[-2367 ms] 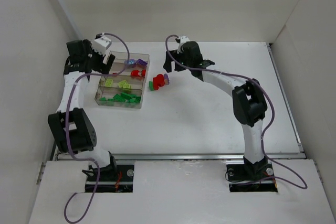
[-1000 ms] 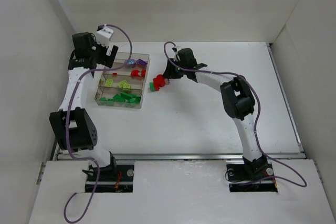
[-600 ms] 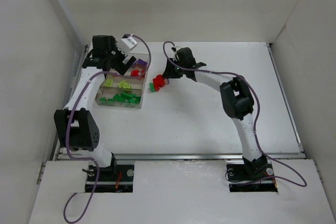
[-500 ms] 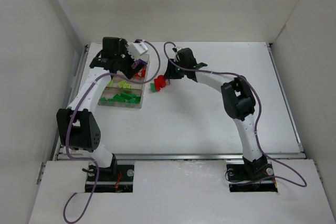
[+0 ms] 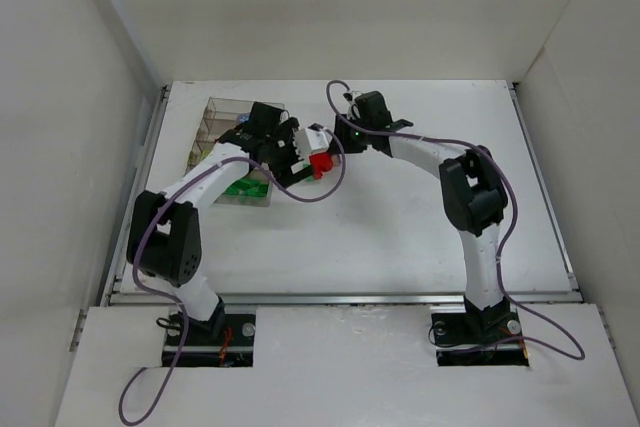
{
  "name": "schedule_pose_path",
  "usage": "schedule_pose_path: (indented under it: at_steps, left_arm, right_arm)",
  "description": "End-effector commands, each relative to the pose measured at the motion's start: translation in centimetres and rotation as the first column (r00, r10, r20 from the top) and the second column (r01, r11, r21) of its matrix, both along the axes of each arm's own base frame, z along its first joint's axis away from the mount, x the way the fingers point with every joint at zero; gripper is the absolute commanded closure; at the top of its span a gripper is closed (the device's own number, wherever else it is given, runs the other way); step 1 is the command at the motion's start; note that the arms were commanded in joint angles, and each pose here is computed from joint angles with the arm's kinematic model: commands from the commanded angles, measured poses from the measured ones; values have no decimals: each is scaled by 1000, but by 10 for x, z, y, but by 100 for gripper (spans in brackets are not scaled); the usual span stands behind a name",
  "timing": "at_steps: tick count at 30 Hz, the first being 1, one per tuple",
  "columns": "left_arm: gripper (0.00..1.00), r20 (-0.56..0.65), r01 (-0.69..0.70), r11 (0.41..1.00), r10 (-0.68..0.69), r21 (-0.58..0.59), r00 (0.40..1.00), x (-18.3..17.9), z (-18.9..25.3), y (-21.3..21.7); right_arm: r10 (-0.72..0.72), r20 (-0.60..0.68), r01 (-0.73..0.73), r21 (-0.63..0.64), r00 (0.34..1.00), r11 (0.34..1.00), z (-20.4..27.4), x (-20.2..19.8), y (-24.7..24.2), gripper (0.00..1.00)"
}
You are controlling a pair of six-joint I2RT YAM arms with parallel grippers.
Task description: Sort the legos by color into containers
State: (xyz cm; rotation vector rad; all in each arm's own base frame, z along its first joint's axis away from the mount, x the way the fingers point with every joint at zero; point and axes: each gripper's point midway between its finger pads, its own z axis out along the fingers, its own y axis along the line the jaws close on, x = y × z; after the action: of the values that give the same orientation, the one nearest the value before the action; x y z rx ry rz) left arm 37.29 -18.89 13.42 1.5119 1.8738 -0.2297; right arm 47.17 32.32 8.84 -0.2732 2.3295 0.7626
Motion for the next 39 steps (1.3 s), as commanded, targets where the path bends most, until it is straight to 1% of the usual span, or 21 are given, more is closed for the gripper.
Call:
schedule_pose_path:
  at_steps: [1,4,5,6,10,11,13,14,15,17,18,19,22,24,26,30,31,34,35,37,39]
  left_arm:
    - [0,-2,66,998,-66,-14,998,6,-18,-15]
    - [0,-10,12,999,-12,-32,1000,19,-20,-19]
    - [0,-22,5,999,-6,-32,1000,21,-27,-20]
    - [0,-14,12,999,-12,-45,1000,23,-22,-23]
    - [1,-60,41,997,-46,-70,997,18,-35,-30]
    - [1,-44,29,996,-33,-88,999,24,-31,-33]
    - [5,-69,-8,995,2,-96,998,26,-41,-34]
    - [9,-73,-23,995,16,-94,997,26,-42,-33]
    - [11,-79,-32,995,25,-99,997,28,-45,-34]
    - [15,-67,-32,993,24,-118,997,31,-39,-37]
    - [18,-88,-26,992,15,-126,996,27,-43,-43]
    - [22,-87,-25,992,14,-127,996,30,-43,-44]
    - [25,-113,-24,994,12,-106,994,27,-53,-46]
    - [27,-101,-40,993,28,-111,994,30,-53,-46]
    - [32,-95,-45,993,35,-106,995,33,-59,-45]
    - [58,-100,-52,994,43,-94,994,34,-61,-44]
    - [75,-108,-59,995,51,-81,993,33,-63,-41]
    - [97,-134,-67,996,59,-58,989,28,-65,-37]
    - [100,-140,-67,996,59,-55,988,27,-64,-37]
    - [100,-171,-78,996,70,-39,983,21,-65,-29]
    - [100,-168,-77,997,70,-32,983,20,-62,-24]
  right_arm:
    - [36,44,-38,37,998,999,25,-3,2,100]
    - [43,42,-45,42,998,998,26,-6,2,100]
    - [43,42,-45,42,998,998,26,-6,2,100]
    - [43,42,-45,42,998,998,26,-6,2,100]
    - [43,42,-45,42,998,998,28,-8,1,100]
    - [43,42,-45,42,998,998,28,-8,1,100]
    - [50,39,-52,47,998,998,28,-9,2,100]
    - [50,39,-52,47,998,998,28,-9,2,100]
    - [50,39,-52,47,998,998,28,-9,2,100]
    - [50,39,-52,47,998,998,28,-9,2,100]
    - [45,34,-47,52,998,998,28,-9,3,100]
    - [45,34,-47,52,998,998,28,-9,3,100]
    - [45,42,-47,56,998,997,30,-8,3,100]
    - [45,42,-47,56,998,997,30,-8,3,100]
    - [40,36,-42,61,999,997,30,-8,4,100]
    - [40,36,-42,61,999,997,30,-8,4,100]
    - [31,47,-34,59,998,998,34,-7,2,100]
    - [11,47,-14,59,999,998,34,0,-7,100]
    - [4,29,-6,61,1000,998,30,-3,-8,100]
    - [-51,31,49,50,998,998,30,6,-24,100]
    - [-70,33,69,43,997,997,30,8,-32,100]
